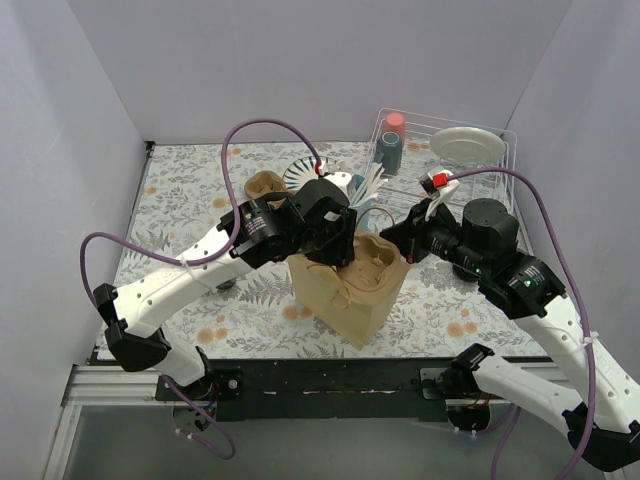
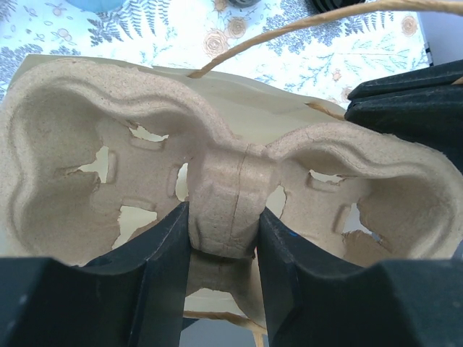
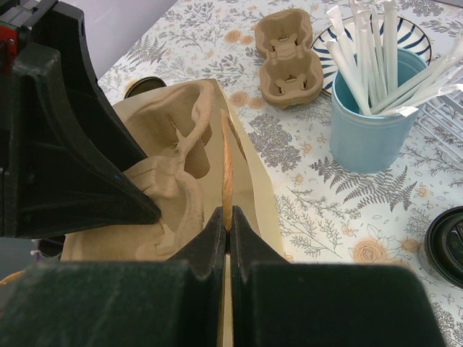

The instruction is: Pack the takeout coffee

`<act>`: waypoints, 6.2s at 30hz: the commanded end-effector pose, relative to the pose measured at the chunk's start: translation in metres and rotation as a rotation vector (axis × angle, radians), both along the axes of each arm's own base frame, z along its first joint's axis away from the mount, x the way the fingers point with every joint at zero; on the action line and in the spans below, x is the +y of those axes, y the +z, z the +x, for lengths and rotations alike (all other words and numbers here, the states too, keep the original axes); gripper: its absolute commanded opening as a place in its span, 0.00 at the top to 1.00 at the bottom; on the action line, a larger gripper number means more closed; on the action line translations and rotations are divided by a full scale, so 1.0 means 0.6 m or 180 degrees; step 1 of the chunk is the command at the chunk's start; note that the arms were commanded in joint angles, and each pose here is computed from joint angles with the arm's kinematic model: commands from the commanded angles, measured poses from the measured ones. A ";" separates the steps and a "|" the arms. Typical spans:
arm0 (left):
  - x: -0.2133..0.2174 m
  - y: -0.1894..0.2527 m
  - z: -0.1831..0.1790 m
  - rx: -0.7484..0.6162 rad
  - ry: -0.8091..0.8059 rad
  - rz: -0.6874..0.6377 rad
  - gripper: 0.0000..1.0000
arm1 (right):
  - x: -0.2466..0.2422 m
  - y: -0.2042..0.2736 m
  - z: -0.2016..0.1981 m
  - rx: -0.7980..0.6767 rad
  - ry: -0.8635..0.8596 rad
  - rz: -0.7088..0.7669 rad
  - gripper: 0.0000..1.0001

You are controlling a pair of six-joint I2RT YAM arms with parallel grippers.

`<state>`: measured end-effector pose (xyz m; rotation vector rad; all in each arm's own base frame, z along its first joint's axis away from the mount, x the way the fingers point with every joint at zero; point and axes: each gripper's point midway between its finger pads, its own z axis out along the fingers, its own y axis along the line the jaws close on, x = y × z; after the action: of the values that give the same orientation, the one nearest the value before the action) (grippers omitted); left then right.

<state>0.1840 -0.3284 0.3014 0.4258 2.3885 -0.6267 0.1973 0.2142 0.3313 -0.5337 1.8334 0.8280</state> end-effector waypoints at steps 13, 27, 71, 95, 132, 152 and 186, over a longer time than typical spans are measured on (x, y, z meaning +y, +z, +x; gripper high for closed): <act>0.018 -0.021 0.005 -0.0195 -0.0266 0.0435 0.64 | 0.005 0.036 0.007 -0.0210 0.0001 0.0145 0.99; 0.010 -0.062 0.016 -0.0343 -0.0323 0.0623 0.62 | 0.009 0.033 0.006 -0.0198 0.0035 0.0170 0.99; 0.013 0.003 -0.004 -0.0462 -0.0148 0.0130 0.29 | 0.008 0.010 0.015 -0.0237 0.0022 0.0054 0.99; 0.186 0.088 0.122 -0.0829 0.0959 0.0263 0.27 | 0.031 0.056 0.047 -0.0814 0.0425 -0.0507 0.98; 0.104 -0.044 0.168 -0.0215 0.0179 0.0079 0.55 | -0.073 0.094 0.082 -0.0557 -0.0961 -0.0407 0.45; 0.138 -0.035 0.085 0.0043 0.0046 -0.0064 1.00 | -0.201 -0.105 0.212 0.0996 -0.2036 -0.1223 0.13; 0.167 -0.020 0.064 0.0041 0.0205 -0.0061 0.47 | -0.219 -0.340 0.277 0.1751 -0.1872 -0.1761 0.16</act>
<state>0.2279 -0.2352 0.2796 0.3518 2.4200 -0.6154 0.3563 0.0819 0.1285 -0.0559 2.5795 0.0293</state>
